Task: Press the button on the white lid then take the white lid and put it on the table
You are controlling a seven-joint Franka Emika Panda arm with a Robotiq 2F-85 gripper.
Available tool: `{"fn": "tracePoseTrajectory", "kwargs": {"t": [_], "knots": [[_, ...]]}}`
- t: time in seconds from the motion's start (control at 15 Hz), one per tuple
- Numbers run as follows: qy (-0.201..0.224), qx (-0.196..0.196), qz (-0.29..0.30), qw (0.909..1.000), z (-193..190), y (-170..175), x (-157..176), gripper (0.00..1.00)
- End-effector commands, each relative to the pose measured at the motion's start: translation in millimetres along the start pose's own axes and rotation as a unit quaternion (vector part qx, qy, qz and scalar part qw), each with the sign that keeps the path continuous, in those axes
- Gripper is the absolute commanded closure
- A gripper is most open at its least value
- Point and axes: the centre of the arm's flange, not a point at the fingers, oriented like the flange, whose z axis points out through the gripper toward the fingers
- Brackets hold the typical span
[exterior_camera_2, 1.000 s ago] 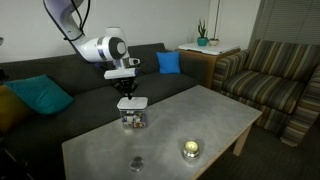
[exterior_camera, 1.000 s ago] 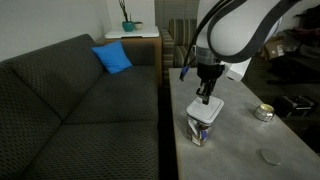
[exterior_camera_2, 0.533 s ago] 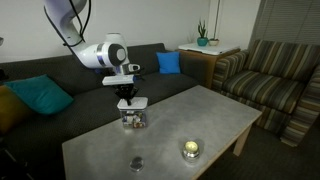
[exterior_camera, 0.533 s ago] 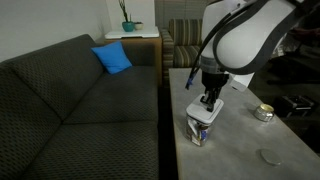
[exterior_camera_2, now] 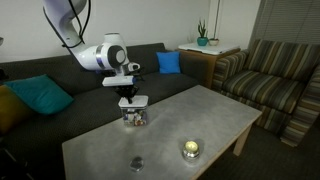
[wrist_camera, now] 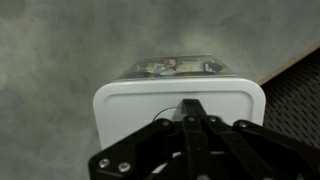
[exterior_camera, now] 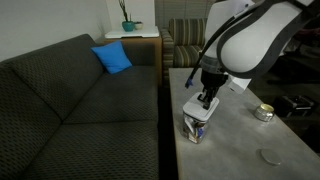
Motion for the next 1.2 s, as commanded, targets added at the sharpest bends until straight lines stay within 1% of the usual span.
{"fn": "tracePoseTrajectory", "kwargs": {"t": [0.0, 0.2, 0.47, 0.67, 0.8, 0.93, 1.13], "knots": [[0.012, -0.001, -0.005, 0.9999, -18, -7, -21, 1.00], [0.011, -0.003, -0.012, 0.9999, -30, -9, -23, 1.00], [0.013, -0.023, -0.019, 0.9995, -48, -1, -20, 1.00], [0.022, -0.053, -0.017, 0.9982, -45, 17, -12, 1.00], [0.026, -0.063, -0.020, 0.9975, -36, 28, -7, 1.00], [0.039, -0.058, -0.018, 0.9974, -29, 35, -5, 1.00], [0.082, -0.049, -0.015, 0.9953, -20, 36, -2, 1.00]]}}
